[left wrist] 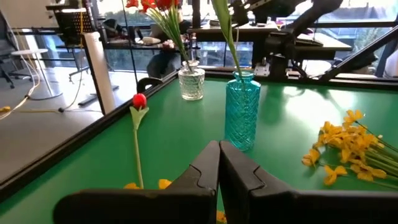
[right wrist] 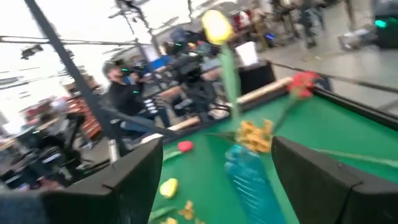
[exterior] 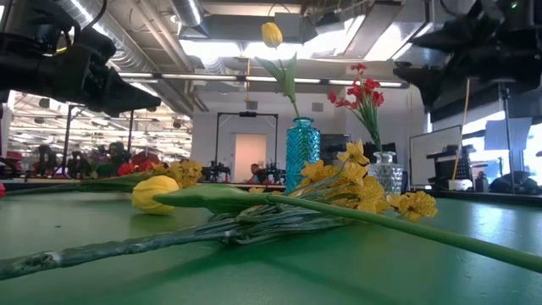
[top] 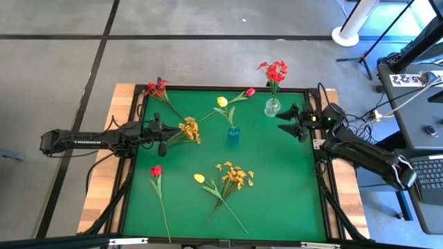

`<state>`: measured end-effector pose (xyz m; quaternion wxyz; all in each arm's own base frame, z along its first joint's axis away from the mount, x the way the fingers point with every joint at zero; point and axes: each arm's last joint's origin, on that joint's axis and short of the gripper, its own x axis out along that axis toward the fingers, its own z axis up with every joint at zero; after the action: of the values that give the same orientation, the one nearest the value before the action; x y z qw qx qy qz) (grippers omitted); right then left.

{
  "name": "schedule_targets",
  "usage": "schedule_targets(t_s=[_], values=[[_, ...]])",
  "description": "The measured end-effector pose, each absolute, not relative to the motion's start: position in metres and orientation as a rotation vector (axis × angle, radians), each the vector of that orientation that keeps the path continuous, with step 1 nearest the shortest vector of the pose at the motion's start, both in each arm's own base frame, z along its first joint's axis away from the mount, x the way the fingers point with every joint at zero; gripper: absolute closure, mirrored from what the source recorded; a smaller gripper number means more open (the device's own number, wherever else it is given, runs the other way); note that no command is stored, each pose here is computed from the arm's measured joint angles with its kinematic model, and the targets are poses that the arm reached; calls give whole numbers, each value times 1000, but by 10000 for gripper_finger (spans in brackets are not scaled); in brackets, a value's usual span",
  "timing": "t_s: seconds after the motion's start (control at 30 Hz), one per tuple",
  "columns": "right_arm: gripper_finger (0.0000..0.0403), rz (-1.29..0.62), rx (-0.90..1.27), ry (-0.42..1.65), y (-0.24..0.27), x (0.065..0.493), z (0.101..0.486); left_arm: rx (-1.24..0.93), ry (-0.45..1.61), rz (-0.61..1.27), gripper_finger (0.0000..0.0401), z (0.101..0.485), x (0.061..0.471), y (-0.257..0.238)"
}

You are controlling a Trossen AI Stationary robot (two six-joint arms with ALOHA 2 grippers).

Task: Sort flowers into vase by color
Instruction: Put the top red flower into the transparent crystal vase

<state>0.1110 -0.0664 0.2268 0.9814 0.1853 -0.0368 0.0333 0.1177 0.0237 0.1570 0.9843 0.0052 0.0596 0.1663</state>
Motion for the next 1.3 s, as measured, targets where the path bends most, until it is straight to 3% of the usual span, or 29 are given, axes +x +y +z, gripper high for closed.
schedule_targets(t_s=[0.4,0.7,1.0,1.13,1.3], values=[[105,221,209,-275,-30,125,248,-104,72,333,399,160,118,24],[105,293,189,-271,-18,128,247,-181,-28,313,399,168,119,23],[105,239,156,-234,-15,139,240,-311,-275,252,399,191,116,22],[105,200,163,-204,-17,144,236,-295,-255,324,399,198,119,26],[105,190,168,-185,-18,149,232,-289,-90,431,399,215,134,34]])
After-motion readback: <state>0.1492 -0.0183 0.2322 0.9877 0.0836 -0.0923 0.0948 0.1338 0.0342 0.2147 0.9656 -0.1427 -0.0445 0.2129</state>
